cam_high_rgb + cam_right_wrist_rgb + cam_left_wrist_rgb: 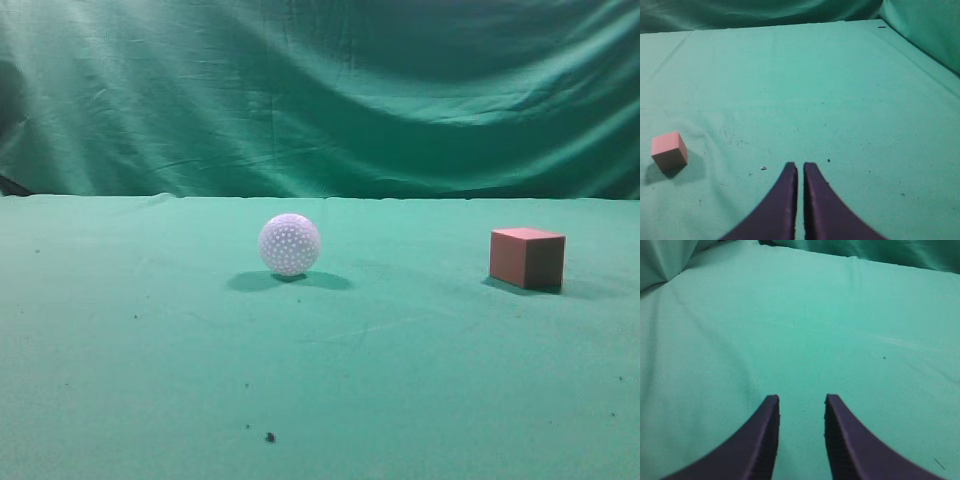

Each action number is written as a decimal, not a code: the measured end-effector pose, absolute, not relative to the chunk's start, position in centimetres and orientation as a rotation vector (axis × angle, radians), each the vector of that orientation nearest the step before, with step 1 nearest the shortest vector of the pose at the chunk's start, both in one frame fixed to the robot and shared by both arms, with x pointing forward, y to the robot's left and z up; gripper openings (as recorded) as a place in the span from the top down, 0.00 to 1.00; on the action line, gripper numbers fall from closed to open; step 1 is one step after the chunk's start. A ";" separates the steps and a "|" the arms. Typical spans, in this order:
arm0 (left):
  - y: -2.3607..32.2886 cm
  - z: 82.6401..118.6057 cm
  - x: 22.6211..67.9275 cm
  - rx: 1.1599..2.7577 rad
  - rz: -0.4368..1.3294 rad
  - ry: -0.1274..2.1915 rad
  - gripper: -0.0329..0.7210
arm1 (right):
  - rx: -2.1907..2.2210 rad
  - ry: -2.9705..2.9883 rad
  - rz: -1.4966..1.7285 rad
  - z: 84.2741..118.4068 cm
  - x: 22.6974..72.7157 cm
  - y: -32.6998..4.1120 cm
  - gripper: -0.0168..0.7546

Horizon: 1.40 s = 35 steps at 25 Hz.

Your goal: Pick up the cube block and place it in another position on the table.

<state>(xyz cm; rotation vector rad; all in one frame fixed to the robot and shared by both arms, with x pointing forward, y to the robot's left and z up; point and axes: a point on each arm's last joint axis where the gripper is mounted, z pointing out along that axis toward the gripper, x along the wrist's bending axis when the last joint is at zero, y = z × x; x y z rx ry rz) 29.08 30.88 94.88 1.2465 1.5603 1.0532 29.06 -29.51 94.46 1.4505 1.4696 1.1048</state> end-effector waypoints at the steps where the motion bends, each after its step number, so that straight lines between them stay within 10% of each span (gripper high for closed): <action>1: 30.9 94.9 29.1 1.246 1.053 1.560 0.61 | 1.450 1.470 1.105 94.5 29.1 -29.5 0.98; 21: 30.9 94.9 29.1 1.246 1.053 1.560 0.61 | 1.270 1.479 1.056 95.1 29.3 -29.6 0.98; 35: 30.9 94.9 29.1 1.246 1.053 1.560 0.61 | 1.150 0.885 1.603 105.3 28.3 -29.8 0.98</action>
